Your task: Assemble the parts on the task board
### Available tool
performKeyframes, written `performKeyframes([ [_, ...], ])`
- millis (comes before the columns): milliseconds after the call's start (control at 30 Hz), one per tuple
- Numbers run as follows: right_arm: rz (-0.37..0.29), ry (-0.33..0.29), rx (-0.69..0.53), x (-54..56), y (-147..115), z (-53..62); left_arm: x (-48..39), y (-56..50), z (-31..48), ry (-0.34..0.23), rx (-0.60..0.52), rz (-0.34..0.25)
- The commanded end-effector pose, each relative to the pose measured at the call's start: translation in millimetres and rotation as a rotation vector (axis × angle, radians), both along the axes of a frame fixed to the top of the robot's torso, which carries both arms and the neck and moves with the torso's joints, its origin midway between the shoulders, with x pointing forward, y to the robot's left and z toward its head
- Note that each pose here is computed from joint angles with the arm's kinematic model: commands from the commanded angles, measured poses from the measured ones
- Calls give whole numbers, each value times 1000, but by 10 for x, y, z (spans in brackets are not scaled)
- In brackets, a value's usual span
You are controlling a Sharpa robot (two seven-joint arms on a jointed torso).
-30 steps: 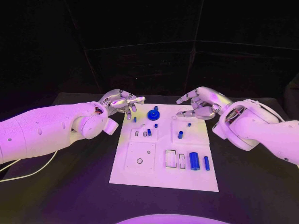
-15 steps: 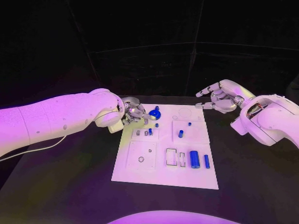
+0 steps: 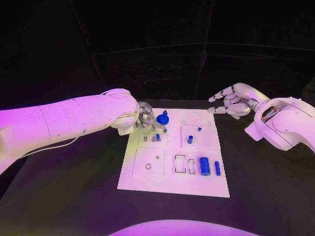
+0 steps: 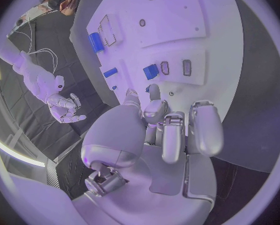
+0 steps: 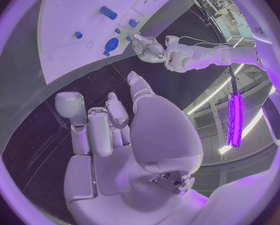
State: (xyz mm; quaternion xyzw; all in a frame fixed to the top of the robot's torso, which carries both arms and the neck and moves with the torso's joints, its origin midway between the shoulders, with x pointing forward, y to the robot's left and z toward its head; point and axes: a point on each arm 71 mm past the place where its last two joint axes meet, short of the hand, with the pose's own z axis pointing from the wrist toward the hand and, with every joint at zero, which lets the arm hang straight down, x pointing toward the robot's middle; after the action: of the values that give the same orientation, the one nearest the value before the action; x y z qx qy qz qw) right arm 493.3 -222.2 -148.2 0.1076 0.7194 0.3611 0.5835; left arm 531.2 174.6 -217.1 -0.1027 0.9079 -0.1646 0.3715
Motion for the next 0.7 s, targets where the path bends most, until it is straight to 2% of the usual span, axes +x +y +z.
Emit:
performKeyframes([
  [33,-2,19,-3,8,10,-2,5,-14,-13,20,65,-28],
  [333,-9,13,-1,28,7,-1,17,-94,-58,38,87,-47],
  [700,-12,6,4,39,20,1,22,-127,-83,60,103,-64],
])
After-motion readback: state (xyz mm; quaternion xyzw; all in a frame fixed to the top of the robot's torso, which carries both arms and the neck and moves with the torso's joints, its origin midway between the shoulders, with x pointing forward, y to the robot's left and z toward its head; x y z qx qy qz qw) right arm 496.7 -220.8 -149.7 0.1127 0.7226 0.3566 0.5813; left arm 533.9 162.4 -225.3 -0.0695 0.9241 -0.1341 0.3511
